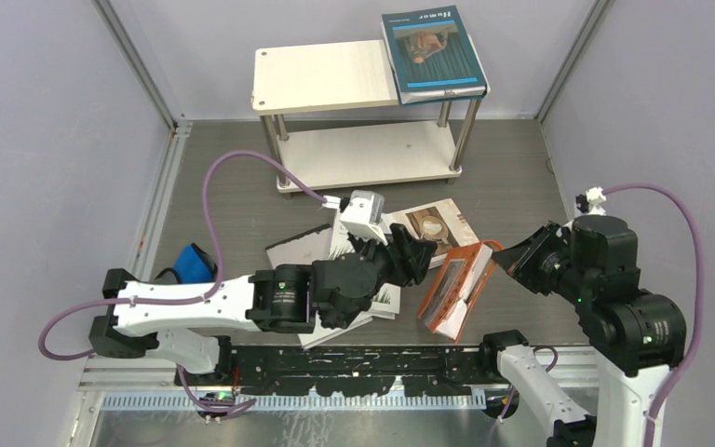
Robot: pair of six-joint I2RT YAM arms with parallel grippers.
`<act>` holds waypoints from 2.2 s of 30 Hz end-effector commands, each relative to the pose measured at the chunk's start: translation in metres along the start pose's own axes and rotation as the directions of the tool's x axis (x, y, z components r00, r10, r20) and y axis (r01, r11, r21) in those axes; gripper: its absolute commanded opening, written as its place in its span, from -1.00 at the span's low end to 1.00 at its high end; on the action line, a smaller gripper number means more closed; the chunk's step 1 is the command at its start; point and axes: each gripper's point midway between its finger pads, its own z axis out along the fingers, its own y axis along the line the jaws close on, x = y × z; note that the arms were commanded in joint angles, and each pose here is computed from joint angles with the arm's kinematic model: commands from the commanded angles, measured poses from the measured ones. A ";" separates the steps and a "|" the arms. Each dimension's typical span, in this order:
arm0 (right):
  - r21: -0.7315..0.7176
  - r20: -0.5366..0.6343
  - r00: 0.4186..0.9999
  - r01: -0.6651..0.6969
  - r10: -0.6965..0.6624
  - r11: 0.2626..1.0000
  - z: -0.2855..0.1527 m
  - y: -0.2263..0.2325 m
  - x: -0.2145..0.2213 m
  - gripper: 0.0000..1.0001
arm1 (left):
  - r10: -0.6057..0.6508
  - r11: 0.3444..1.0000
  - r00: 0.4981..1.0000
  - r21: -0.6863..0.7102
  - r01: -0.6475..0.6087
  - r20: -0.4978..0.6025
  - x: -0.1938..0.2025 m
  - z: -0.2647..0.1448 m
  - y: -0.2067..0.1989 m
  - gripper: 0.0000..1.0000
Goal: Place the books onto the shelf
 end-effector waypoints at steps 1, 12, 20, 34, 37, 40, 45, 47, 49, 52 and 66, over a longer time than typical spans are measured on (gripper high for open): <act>-0.121 0.050 0.999 -0.002 0.008 0.993 -0.025 0.029 -0.015 -0.98 | -0.128 0.989 0.992 -0.067 0.129 0.015 -0.003 -0.008 0.019 0.04; -0.326 0.151 0.988 0.010 0.041 0.945 -0.068 0.076 -0.041 -0.98 | -0.408 0.904 0.911 -0.114 0.412 0.056 -0.016 -0.026 0.047 0.25; -0.463 0.258 0.961 0.034 0.098 0.886 -0.085 0.111 -0.071 -0.98 | -0.694 0.713 0.718 -0.084 0.696 0.056 -0.021 -0.028 0.079 0.43; -0.683 0.299 0.929 0.051 0.216 0.728 -0.101 0.184 -0.126 -0.98 | -0.839 0.544 0.544 -0.016 0.839 0.023 -0.057 -0.027 0.081 0.59; -0.711 0.290 0.928 0.047 0.232 0.701 -0.103 0.193 -0.131 -0.98 | -0.862 0.508 0.508 -0.003 0.862 0.011 -0.059 -0.026 0.079 0.61; -0.743 0.273 0.929 0.039 0.250 0.668 -0.109 0.202 -0.135 -0.98 | -0.878 0.479 0.479 0.013 0.877 0.009 -0.062 -0.026 0.076 0.97; -0.778 0.243 0.931 0.020 0.271 0.628 -0.115 0.210 -0.136 -0.98 | -0.902 0.432 0.431 0.051 0.901 0.020 -0.069 -0.021 0.073 0.99; -0.786 0.234 0.932 0.015 0.276 0.618 -0.117 0.211 -0.136 -0.99 | -0.911 0.412 0.411 0.074 0.908 0.030 -0.073 -0.018 0.072 0.99; -0.793 0.221 0.935 0.007 0.278 0.610 -0.118 0.212 -0.134 -0.98 | -0.920 0.391 0.389 0.103 0.915 0.043 -0.077 -0.014 0.070 0.99; -0.796 0.214 0.936 0.001 0.280 0.606 -0.118 0.210 -0.131 -0.98 | -0.937 0.348 0.343 0.168 0.922 0.059 -0.089 -0.010 0.066 0.99; -0.779 0.257 0.926 0.028 0.277 0.627 -0.111 0.209 -0.138 -0.98 | -0.942 0.321 0.335 0.217 0.922 -0.030 -0.101 -0.029 0.049 0.85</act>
